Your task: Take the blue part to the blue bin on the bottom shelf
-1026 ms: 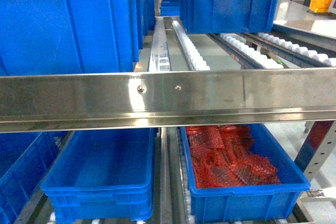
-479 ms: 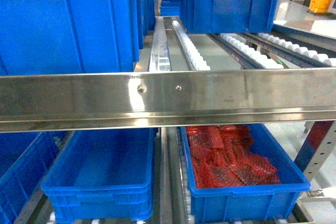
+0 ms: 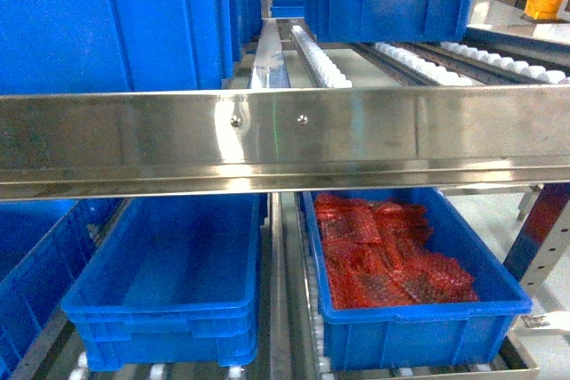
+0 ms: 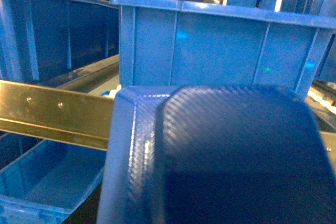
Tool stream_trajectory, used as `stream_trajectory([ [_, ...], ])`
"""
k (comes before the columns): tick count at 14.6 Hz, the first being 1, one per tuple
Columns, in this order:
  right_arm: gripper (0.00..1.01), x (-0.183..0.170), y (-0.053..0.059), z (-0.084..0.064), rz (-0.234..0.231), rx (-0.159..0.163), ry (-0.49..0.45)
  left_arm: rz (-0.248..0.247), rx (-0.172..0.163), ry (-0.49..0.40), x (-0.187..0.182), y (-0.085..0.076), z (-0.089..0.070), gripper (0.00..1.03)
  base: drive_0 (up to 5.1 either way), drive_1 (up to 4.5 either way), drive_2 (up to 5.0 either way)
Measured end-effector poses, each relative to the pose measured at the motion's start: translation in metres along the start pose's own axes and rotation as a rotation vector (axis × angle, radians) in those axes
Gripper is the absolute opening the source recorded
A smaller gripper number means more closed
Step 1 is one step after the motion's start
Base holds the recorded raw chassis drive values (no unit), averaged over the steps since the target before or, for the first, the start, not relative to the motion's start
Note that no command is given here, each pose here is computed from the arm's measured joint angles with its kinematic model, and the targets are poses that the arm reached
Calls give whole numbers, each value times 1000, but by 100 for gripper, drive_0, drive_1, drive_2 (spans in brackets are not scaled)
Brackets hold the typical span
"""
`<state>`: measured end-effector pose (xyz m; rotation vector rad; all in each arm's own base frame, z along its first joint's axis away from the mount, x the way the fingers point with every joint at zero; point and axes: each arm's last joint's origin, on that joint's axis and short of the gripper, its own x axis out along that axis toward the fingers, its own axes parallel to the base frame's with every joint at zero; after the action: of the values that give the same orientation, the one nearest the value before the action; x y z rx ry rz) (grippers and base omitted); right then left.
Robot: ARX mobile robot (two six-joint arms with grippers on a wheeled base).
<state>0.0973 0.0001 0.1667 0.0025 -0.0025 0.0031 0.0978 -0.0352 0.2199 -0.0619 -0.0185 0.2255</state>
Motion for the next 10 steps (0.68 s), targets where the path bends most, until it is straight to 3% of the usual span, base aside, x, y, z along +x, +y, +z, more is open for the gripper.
stream_trajectory([
  [10, 98, 0, 0, 0, -3, 0, 1, -1, 1, 1, 0, 0, 0, 43, 0, 0, 0],
])
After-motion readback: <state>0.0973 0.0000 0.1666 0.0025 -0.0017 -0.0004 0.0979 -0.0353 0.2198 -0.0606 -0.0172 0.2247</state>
